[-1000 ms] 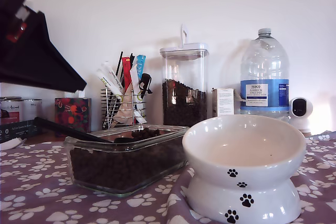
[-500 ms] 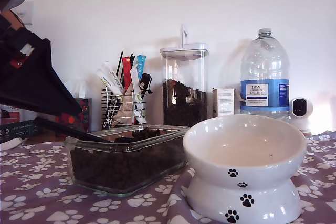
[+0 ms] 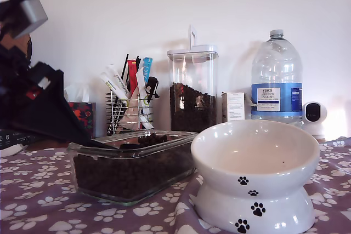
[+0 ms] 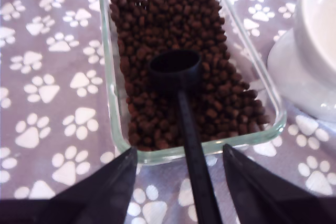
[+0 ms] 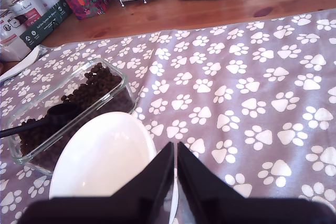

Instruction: Measure one spoon of cat food and pour it into the food bowl

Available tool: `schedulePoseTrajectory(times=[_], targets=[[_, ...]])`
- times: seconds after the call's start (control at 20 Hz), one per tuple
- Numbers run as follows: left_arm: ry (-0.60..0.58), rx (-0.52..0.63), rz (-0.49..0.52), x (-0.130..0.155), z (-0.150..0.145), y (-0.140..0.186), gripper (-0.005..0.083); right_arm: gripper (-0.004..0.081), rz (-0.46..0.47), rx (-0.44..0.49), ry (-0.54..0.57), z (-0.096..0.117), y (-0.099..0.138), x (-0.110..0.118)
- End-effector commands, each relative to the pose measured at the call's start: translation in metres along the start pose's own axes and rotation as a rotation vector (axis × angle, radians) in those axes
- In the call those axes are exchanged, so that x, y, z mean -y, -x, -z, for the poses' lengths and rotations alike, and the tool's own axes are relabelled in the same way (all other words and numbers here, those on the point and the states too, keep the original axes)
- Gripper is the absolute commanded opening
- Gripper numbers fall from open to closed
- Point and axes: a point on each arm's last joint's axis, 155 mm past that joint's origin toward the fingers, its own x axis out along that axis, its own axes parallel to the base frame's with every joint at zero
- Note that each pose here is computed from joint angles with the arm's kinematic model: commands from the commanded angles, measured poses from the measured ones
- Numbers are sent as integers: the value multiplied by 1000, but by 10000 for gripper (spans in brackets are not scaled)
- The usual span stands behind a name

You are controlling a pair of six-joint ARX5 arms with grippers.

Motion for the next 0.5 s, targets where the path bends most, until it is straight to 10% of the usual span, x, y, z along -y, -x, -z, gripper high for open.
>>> schedulePoseTrajectory(times=[0.0, 0.45], targets=[[11, -23, 17, 1, 12, -5, 466, -11, -5, 6, 5, -2, 0, -2], [27, -38, 59, 5, 17, -7, 293, -11, -5, 7, 5, -3, 0, -2]])
